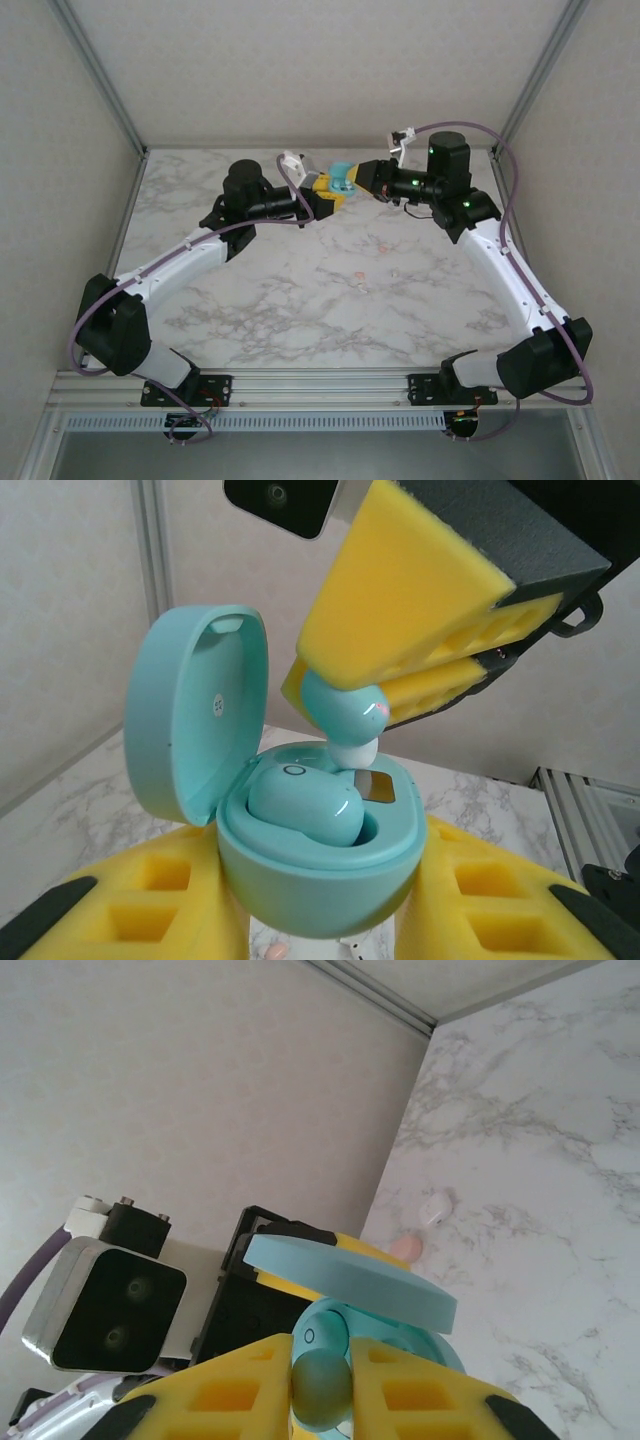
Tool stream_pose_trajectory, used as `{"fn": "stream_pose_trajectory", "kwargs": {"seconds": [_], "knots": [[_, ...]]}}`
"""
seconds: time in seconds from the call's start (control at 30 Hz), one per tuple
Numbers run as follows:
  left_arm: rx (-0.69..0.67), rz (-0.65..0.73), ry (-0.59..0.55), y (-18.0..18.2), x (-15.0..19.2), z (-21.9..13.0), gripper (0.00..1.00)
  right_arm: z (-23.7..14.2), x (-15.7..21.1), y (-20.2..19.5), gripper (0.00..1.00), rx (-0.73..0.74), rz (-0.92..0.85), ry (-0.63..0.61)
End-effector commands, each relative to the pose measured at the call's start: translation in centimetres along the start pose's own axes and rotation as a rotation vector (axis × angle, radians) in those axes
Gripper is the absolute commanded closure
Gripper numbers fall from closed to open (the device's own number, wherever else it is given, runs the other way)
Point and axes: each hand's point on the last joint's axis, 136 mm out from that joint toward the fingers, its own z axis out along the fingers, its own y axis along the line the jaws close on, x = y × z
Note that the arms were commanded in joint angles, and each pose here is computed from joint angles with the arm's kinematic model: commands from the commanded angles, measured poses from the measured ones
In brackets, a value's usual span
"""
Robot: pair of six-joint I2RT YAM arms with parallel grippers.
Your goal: Insert wireless bluetooth earbuds into charging case
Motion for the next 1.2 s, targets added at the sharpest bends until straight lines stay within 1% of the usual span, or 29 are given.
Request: {"fn": "stream_pose_trajectory", "kwargs": {"seconds": [0.0,0.27,0.4,0.67,0.97,1.1,1.17], "knots": [[0.039,0.056,-0.041,-1.2,-2.2,0.0,0.84,-0.2,0.1,0.3,0.81,0.025,-0.036,0.004],[0.046,0.055,-0.047,-1.3,-2.5,0.0,0.84,-0.3,-0.1,0.0,0.82,0.05,-0.055,-0.003],[0.047,0.054,-0.055,-1.3,-2.7,0.0,0.84,0.1,0.5,-0.5,0.81,0.06,-0.042,0.042],[0.049,0.057,-0.067,-1.5,-3.2,-0.2,0.84,0.3,0.8,-1.2,0.74,0.089,-0.04,0.071],[0.047,0.056,-0.066,-1.5,-3.2,-0.2,0.84,0.1,0.4,-1.3,0.69,0.119,-0.042,0.06],[0.046,0.057,-0.064,-1.5,-3.1,-0.2,0.84,-0.2,0.1,-1.2,0.61,0.137,-0.046,0.044],[0.044,0.056,-0.061,-1.4,-3.0,-0.2,0.84,-0.3,0.0,-0.9,0.59,0.135,-0.051,0.039]]}}
